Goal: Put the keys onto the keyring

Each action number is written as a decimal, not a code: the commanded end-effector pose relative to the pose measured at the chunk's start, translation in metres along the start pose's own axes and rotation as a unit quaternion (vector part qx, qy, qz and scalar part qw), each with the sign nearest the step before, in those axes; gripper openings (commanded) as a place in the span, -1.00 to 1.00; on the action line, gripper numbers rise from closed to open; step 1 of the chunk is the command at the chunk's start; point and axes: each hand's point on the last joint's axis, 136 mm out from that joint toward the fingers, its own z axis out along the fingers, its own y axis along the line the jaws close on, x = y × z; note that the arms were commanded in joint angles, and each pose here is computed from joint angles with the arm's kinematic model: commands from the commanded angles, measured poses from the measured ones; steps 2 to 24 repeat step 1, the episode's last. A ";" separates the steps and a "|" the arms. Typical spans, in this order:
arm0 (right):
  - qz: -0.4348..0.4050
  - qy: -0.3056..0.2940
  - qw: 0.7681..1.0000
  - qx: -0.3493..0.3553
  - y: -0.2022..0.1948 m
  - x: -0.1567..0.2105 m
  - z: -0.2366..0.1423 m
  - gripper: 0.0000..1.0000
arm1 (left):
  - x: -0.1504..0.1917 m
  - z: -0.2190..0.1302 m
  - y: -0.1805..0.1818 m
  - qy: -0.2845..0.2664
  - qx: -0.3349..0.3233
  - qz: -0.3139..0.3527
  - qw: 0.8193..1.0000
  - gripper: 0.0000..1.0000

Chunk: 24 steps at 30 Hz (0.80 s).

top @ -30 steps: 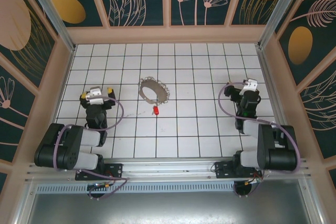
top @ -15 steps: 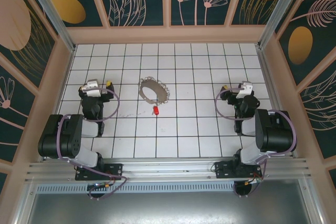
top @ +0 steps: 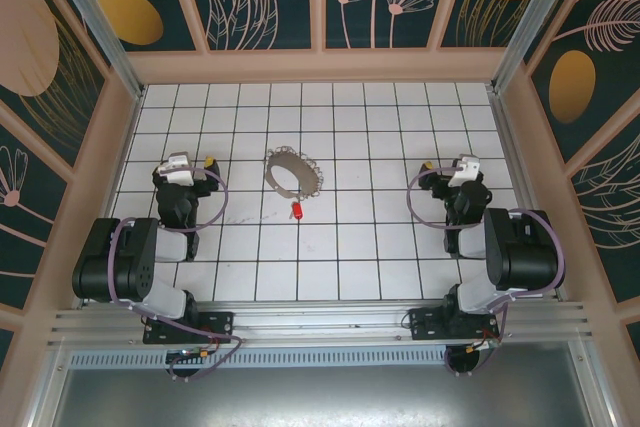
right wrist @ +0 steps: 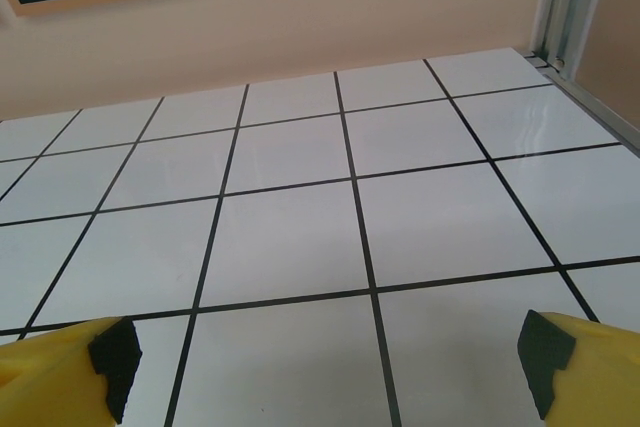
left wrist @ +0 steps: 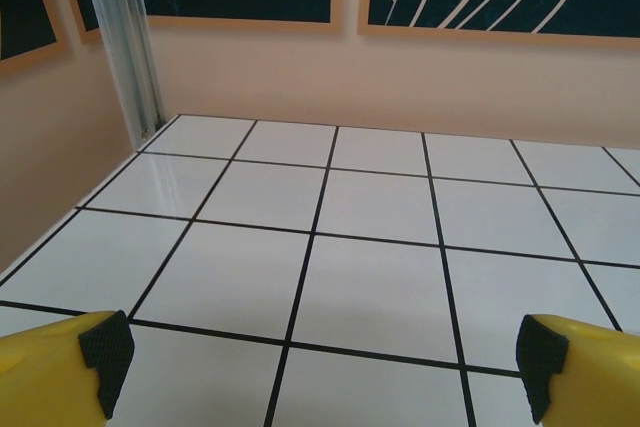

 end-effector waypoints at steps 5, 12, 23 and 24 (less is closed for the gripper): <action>-0.002 -0.018 1.000 -0.004 0.002 -0.011 0.003 0.97 | -0.002 -0.001 -0.001 -0.005 0.004 -0.008 1.000 0.98; -0.002 -0.018 1.000 -0.004 0.002 -0.011 0.003 0.97 | -0.002 -0.001 -0.001 -0.005 0.004 -0.008 1.000 0.98; -0.002 -0.018 1.000 -0.004 0.002 -0.011 0.003 0.97 | -0.002 -0.001 -0.001 -0.005 0.004 -0.008 1.000 0.98; -0.002 -0.018 1.000 -0.004 0.002 -0.011 0.003 0.97 | -0.002 -0.001 -0.001 -0.005 0.004 -0.008 1.000 0.98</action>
